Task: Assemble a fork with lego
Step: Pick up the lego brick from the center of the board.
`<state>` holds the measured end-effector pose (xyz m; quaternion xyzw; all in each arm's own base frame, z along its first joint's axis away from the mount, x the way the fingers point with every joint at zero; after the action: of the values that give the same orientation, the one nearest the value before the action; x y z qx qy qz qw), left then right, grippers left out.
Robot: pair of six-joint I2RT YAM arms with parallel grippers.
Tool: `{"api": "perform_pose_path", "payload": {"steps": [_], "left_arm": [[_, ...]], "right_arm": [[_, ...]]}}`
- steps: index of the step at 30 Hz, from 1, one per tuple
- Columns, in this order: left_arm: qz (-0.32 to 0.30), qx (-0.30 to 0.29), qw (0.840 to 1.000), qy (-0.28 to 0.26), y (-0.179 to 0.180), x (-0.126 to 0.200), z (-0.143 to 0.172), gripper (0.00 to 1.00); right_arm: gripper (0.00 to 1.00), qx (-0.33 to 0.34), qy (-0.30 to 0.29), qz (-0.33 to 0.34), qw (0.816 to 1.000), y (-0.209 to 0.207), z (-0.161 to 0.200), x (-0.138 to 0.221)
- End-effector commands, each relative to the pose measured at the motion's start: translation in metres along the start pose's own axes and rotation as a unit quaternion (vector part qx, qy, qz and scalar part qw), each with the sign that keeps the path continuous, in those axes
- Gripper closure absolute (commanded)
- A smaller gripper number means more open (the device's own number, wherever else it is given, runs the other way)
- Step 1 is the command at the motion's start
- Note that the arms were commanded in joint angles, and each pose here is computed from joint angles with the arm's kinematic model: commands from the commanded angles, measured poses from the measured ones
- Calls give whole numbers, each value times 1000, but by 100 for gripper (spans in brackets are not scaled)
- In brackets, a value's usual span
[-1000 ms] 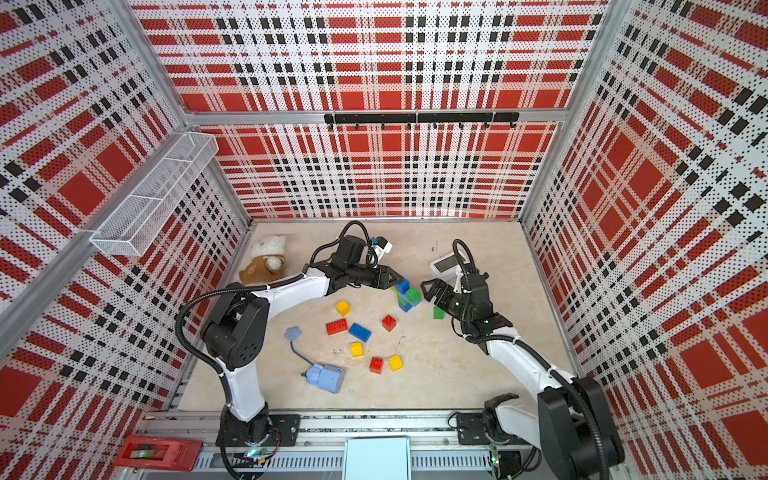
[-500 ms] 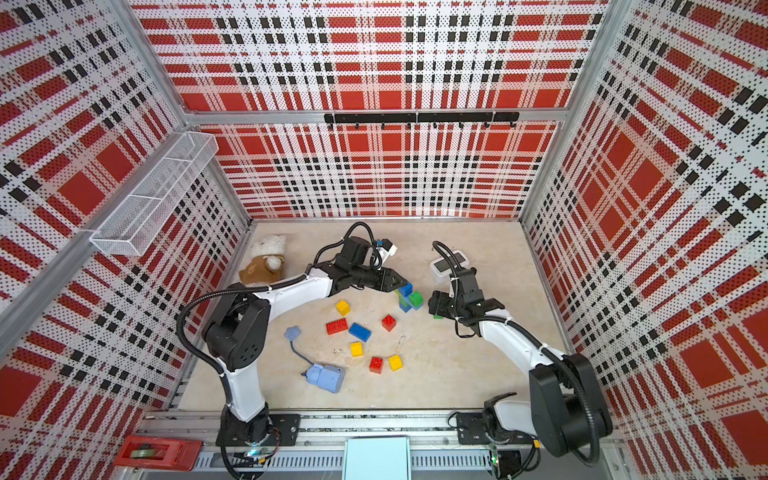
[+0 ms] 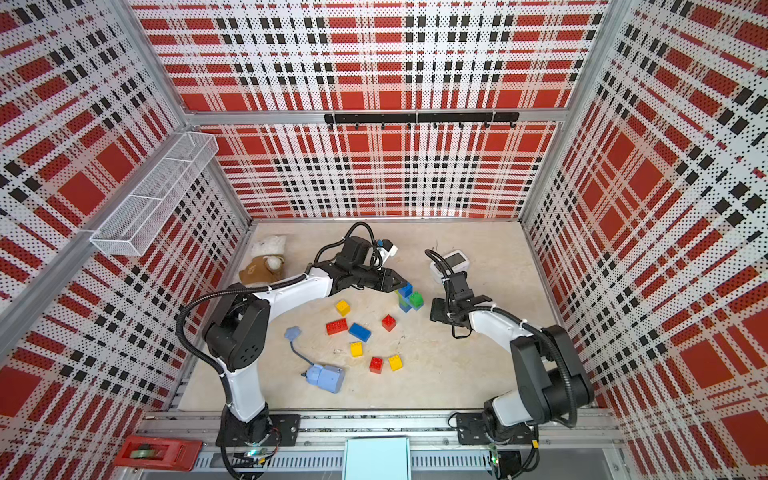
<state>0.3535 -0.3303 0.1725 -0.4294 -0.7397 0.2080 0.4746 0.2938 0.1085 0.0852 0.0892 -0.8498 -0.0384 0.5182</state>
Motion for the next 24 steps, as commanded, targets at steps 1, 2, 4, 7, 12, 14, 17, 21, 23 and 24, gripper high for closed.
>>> {"api": "perform_pose_path", "payload": {"steps": [1, 2, 4, 7, 12, 14, 17, 21, 23, 24], "left_arm": [[-1, -5, 1000, 8, -2, -3, 0, 63], [-2, -5, 1000, 7, -2, -3, 0, 63], [-2, -7, 1000, 7, -2, -3, 0, 63], [-2, -6, 1000, 8, -2, -3, 0, 63], [-2, -6, 1000, 7, -3, -2, 0, 64], [-2, -7, 1000, 6, -3, -2, 0, 64], [-2, -7, 1000, 7, -3, -2, 1, 63], [-2, -7, 1000, 7, -3, -3, 1, 64], [-2, -7, 1000, 7, -3, -3, 1, 63], [-3, -7, 1000, 7, -3, -3, 1, 64]], "right_arm": [[39, 9, -31, 3, 999, 4, -18, 0], [40, 9, -30, 4, 999, 4, -18, -1], [41, 11, -30, 7, 999, 5, -18, -4], [42, 20, -29, 19, 999, 7, -20, -6], [48, 30, -27, 46, 998, 8, -22, -9], [50, 29, -26, 60, 997, 6, -23, -9], [53, 29, -28, 64, 997, 5, -24, -10], [55, 28, -27, 63, 997, 6, -25, -12], [56, 28, -25, 62, 997, 6, -24, -14], [56, 28, -24, 62, 997, 6, -24, -15]]}}
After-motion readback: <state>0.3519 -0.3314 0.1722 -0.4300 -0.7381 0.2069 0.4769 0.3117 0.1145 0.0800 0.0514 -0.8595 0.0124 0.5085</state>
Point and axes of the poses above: each gripper's point midway between its finger pads, its own x axis back along the fingers, its own y axis along the line the jaws close on, z = x × y, the point moved 5 cm from there along x, back along the fingers, and after that the axes turned 12 degrees about x, right-handed, at the moved point
